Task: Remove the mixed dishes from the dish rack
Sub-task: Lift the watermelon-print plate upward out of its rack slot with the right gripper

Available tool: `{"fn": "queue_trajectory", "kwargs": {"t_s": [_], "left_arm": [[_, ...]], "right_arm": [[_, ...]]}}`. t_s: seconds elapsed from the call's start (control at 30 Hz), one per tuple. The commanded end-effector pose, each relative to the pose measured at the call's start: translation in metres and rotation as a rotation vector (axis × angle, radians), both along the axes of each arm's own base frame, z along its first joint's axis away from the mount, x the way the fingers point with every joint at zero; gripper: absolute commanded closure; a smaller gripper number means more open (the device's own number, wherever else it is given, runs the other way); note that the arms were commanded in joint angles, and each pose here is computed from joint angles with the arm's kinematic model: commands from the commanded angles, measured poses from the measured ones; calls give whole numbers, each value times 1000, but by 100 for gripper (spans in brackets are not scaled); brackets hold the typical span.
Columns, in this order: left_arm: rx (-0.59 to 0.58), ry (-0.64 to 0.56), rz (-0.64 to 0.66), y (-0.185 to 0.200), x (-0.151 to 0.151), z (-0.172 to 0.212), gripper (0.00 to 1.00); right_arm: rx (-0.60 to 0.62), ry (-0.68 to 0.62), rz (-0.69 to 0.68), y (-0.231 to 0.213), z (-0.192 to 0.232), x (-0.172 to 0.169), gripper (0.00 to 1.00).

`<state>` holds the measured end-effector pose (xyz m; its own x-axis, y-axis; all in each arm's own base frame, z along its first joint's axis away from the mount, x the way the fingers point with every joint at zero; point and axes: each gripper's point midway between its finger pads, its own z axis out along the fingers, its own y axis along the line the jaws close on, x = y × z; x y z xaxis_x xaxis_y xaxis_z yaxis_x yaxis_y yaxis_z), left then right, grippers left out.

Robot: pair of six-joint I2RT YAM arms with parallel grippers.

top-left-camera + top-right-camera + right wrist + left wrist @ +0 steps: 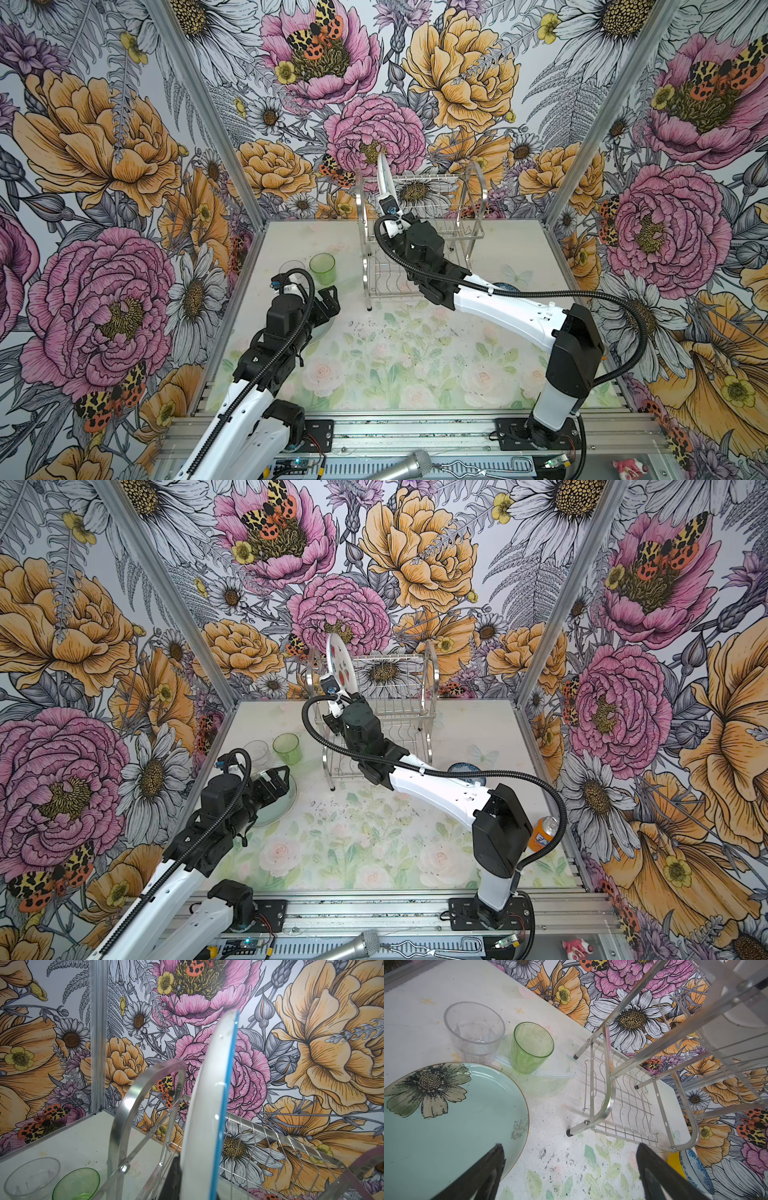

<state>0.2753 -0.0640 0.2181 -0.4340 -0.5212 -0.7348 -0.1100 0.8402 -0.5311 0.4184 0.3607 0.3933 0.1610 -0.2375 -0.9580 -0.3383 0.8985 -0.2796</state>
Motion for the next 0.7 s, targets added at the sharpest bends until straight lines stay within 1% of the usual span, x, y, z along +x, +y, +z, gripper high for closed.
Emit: {"fn": "queue_trajectory", "kwargs": {"t_s": [0.0, 0.2, 0.37, 0.43, 0.57, 0.67], "left_arm": [[-1, -15, -23, -4, 0, 5, 1], [1, -10, -24, -4, 0, 3, 1], [5, -10, -18, -3, 0, 2, 1], [6, -10, -15, -2, 0, 2, 1], [11, -4, -8, -1, 2, 1, 1], [8, -3, -15, -3, 2, 1, 1]], "right_arm": [[201, -248, -32, -43, 113, -25, 100], [212, -271, -34, -49, 122, -30, 100], [251, -290, 21, -57, 135, -50, 100], [268, -291, 59, -62, 141, -61, 100], [273, -290, 191, -60, 146, -88, 100], [303, -284, 226, -67, 149, -104, 100]]}}
